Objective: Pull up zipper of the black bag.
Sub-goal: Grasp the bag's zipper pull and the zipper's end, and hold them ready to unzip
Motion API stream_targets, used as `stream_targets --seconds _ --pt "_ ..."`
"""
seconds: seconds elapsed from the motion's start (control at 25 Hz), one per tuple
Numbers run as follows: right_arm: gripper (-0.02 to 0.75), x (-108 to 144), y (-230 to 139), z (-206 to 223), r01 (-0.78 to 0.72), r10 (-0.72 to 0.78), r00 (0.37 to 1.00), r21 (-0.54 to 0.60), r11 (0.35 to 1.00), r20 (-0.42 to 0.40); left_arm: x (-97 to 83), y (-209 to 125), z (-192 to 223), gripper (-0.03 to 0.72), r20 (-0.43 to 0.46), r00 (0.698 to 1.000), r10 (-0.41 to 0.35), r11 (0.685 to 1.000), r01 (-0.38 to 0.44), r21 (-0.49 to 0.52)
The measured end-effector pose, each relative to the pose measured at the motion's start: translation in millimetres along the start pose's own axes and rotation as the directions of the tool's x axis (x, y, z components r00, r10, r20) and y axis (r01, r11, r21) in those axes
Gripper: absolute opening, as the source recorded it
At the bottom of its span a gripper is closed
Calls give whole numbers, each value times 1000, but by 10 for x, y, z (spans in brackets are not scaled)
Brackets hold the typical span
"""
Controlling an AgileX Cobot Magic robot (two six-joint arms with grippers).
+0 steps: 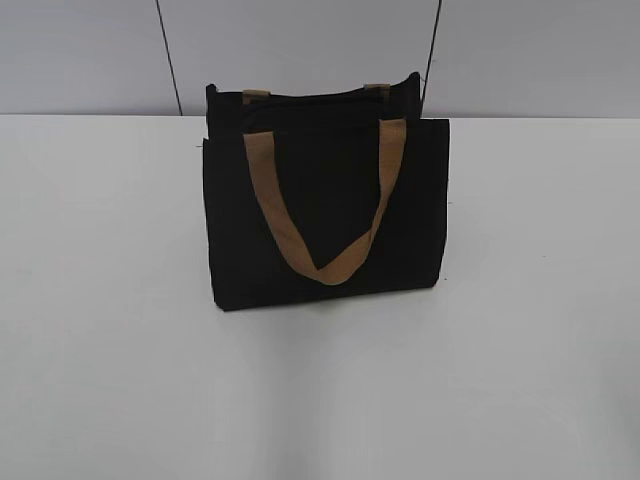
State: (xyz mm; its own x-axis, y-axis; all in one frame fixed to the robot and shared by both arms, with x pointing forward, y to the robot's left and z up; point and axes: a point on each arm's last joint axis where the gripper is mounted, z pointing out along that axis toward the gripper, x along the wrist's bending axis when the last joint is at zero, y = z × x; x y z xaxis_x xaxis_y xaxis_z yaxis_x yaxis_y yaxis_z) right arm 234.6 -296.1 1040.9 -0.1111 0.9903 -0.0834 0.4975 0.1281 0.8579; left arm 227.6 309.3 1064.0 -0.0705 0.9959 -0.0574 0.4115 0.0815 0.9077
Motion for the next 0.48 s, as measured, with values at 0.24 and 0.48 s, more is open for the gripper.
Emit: stream_targets --seconds 0.24,0.48 --pt "468 0 0 0 0 0 1000 0 1000 0 0 0 0 237 0 1000 0 1000 0 0" --pt "468 0 0 0 0 0 1000 0 1000 0 0 0 0 237 0 1000 0 1000 0 0"
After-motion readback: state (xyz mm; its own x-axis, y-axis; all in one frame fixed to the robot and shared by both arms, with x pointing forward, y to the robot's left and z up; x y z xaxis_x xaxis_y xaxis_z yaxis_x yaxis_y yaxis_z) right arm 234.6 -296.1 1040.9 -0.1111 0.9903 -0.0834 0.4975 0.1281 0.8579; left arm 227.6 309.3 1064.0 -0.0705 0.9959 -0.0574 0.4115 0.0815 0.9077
